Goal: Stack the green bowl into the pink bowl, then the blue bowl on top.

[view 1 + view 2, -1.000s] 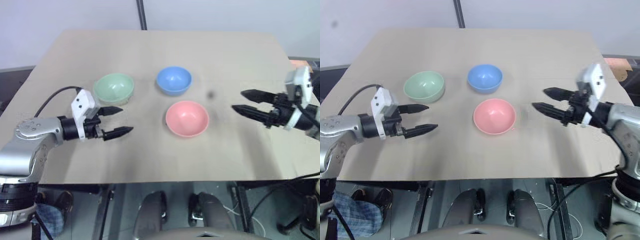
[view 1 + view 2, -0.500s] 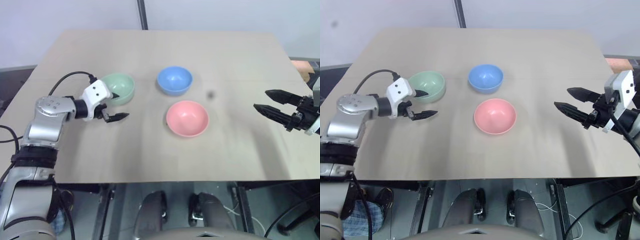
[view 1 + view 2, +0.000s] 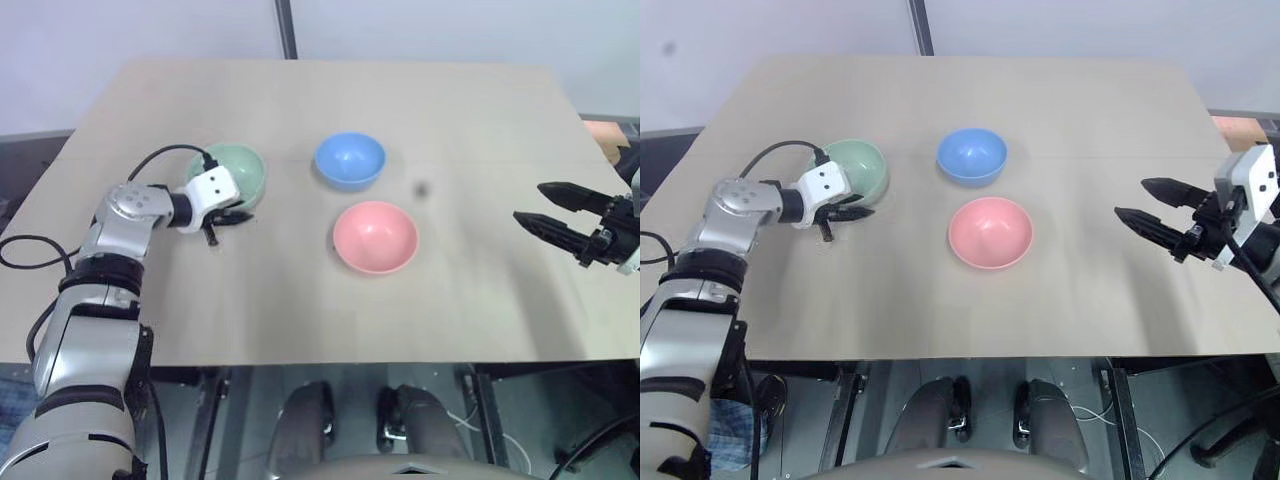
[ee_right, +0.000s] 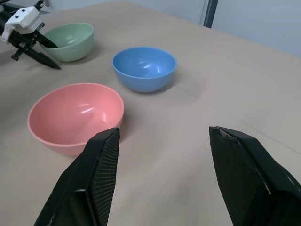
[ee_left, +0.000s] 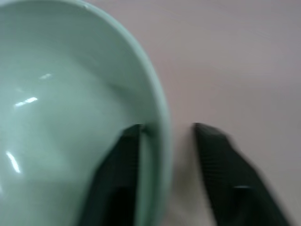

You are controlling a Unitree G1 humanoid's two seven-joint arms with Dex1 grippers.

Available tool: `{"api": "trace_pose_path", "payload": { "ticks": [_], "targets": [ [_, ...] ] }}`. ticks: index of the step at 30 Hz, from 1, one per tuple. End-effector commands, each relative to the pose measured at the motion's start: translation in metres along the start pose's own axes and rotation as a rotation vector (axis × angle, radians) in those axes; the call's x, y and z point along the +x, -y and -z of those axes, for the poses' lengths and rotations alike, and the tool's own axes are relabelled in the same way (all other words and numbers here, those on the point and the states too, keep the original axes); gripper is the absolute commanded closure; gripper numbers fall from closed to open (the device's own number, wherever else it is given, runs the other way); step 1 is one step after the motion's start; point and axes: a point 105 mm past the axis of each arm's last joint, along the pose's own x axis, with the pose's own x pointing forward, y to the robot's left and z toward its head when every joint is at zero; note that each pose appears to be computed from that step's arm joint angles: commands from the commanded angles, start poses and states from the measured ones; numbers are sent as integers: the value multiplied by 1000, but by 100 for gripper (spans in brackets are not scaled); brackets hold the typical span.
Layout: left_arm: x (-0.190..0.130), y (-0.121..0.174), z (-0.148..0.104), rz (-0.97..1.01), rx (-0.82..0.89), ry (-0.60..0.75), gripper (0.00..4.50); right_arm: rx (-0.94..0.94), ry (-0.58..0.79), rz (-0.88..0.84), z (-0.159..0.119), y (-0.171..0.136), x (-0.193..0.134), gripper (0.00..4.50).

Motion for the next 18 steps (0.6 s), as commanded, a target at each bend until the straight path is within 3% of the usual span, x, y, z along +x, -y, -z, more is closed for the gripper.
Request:
{"api": "trace_pose_path", "payload": {
  "ticks": [1,2,12,18],
  "targets": [
    [-4,-7,-5,-9,46,-5,417,-59,32,11,-13,1,-8,117],
    [-4,-8,-7,-9,55,1,435,-60,32,10,-12,0,-9,117],
    [-1,-14,-73,77,208,171,435,-76,53,-47,-16,-6,-9,117],
    [4,0,-158,187,453,360,435,-76,48,-59,-13,-9,-9,117]
  ]
}}
